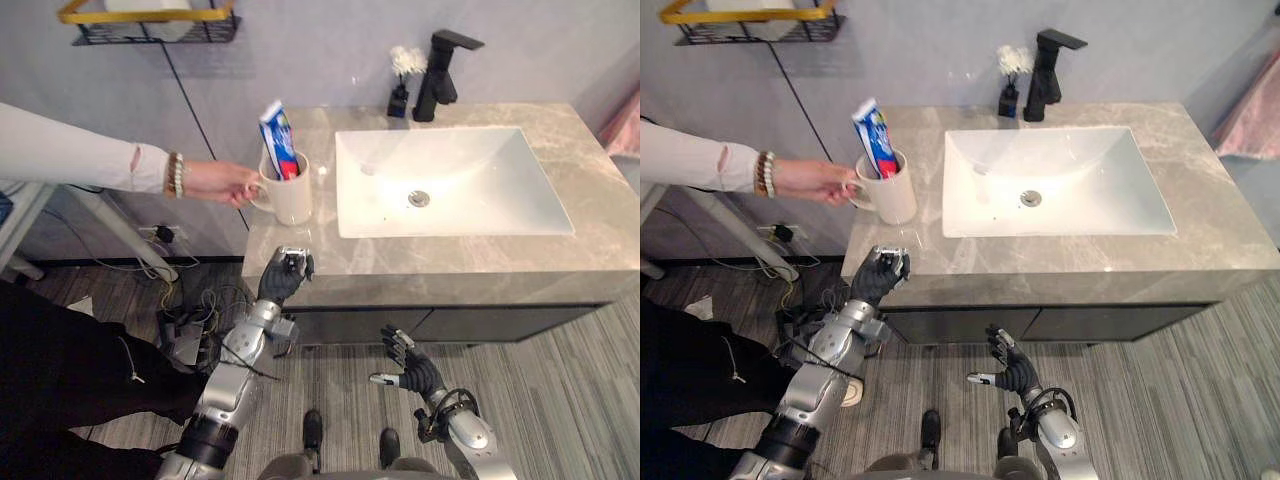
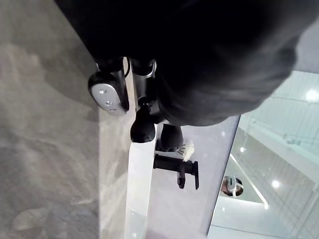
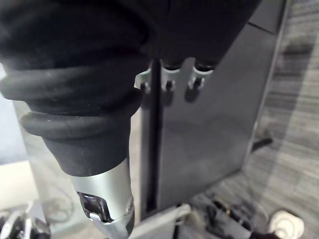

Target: Organize washtable

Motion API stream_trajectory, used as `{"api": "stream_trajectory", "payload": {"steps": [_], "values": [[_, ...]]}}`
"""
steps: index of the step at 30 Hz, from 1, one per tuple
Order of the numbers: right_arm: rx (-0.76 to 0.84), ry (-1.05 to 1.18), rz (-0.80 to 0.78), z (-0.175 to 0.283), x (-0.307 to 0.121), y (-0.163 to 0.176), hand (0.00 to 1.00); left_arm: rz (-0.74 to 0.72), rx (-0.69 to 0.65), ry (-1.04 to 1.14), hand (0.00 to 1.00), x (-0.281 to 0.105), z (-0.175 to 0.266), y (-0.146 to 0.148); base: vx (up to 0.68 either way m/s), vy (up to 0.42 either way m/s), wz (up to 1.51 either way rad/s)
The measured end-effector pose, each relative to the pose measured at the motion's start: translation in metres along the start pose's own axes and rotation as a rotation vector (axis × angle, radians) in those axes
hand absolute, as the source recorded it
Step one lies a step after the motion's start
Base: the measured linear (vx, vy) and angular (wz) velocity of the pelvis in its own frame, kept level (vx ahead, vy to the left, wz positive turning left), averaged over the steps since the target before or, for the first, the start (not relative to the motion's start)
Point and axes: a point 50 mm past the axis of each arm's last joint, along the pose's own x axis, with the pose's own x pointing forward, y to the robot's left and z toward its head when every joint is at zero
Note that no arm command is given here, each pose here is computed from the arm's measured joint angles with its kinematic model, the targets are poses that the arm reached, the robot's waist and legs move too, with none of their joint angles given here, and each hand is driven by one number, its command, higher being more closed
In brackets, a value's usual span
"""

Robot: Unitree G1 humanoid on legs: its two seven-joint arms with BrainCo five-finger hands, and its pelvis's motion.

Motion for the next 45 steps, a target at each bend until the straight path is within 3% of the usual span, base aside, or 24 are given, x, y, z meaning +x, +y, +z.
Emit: {"api": "stream_trajectory", "payload": {"steps": [5, 17, 28, 45], "values": [[0.006, 0.007, 0.005, -0.001, -0.001, -0.001, 0.0, 0.012, -0.051, 0.086, 1.0, -0.028, -0.016, 0.002, 0.03, -0.006, 0.17], [0.032, 0.003, 0.02, -0.001, 0.001, 0.007, 0.0, 0.002, -0.079, 0.045, 1.0, -0.04, -0.006, 0.0, 0.0, -0.003, 0.05], [0.035, 0.011, 0.021, -0.003, 0.0, 0.009, 0.0, -0.002, -0.071, 0.008, 1.0, -0.036, 0.002, -0.003, 0.0, 0.0, 0.0], [0.012, 0.027, 0.011, -0.005, -0.001, 0.004, 0.0, -0.075, 0.036, -0.108, 1.0, 0.0, 0.031, -0.011, 0.01, -0.01, -0.08]]}}
